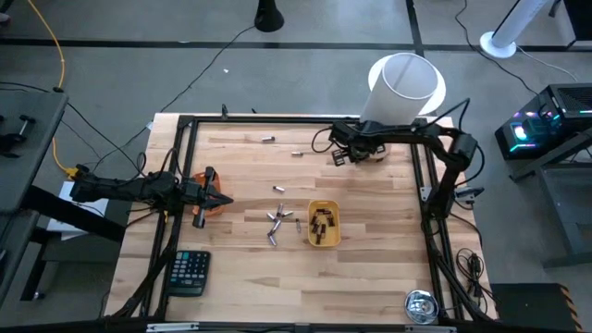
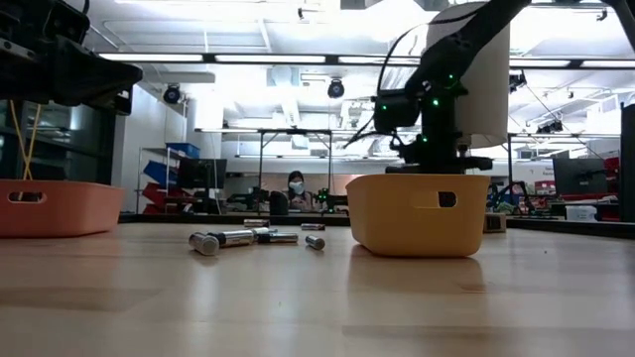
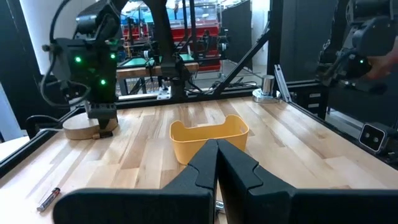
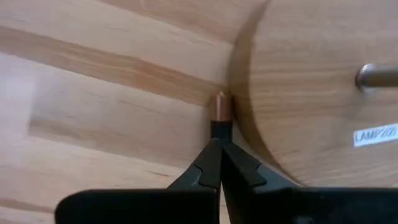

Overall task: Sort batteries
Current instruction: Put the black battery into the yellow bin

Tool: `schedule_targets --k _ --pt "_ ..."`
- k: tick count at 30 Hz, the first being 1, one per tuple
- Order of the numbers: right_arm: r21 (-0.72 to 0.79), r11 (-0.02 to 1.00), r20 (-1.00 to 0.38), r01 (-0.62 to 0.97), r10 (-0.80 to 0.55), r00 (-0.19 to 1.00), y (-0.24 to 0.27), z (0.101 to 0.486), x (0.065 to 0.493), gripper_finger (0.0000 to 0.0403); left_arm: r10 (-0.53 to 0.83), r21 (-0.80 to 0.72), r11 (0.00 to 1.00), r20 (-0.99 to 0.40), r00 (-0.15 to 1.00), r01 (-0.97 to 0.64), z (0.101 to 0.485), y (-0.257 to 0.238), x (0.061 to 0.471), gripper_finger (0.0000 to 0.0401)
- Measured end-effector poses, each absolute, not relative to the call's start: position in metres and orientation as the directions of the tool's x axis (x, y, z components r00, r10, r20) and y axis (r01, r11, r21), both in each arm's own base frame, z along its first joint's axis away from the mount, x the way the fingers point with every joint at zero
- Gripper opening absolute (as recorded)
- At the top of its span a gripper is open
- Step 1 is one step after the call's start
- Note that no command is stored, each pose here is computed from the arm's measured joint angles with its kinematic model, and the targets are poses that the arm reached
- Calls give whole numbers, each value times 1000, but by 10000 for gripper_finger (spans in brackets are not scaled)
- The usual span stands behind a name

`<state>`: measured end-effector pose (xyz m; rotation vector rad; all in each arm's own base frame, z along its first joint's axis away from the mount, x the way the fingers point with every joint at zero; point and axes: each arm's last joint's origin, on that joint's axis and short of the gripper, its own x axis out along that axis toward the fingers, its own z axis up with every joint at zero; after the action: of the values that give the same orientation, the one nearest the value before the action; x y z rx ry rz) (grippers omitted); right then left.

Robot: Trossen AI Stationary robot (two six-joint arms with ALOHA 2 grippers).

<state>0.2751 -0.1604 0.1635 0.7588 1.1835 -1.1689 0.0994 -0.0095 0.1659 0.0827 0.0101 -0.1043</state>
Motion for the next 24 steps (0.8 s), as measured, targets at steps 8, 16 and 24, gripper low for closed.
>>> schedule_targets --k 8,16,24 --pt "-85 245 -938 966 -347 6 -161 156 279 0 -103 82 991 -14 995 104 166 -10 99 0" --pt "-118 273 -931 955 -365 -10 -163 157 277 51 -104 82 991 -15 995 104 166 -10 99 0" --pt "-97 243 -943 965 -332 -12 -159 149 273 140 -104 82 991 -14 994 105 166 -10 99 0"
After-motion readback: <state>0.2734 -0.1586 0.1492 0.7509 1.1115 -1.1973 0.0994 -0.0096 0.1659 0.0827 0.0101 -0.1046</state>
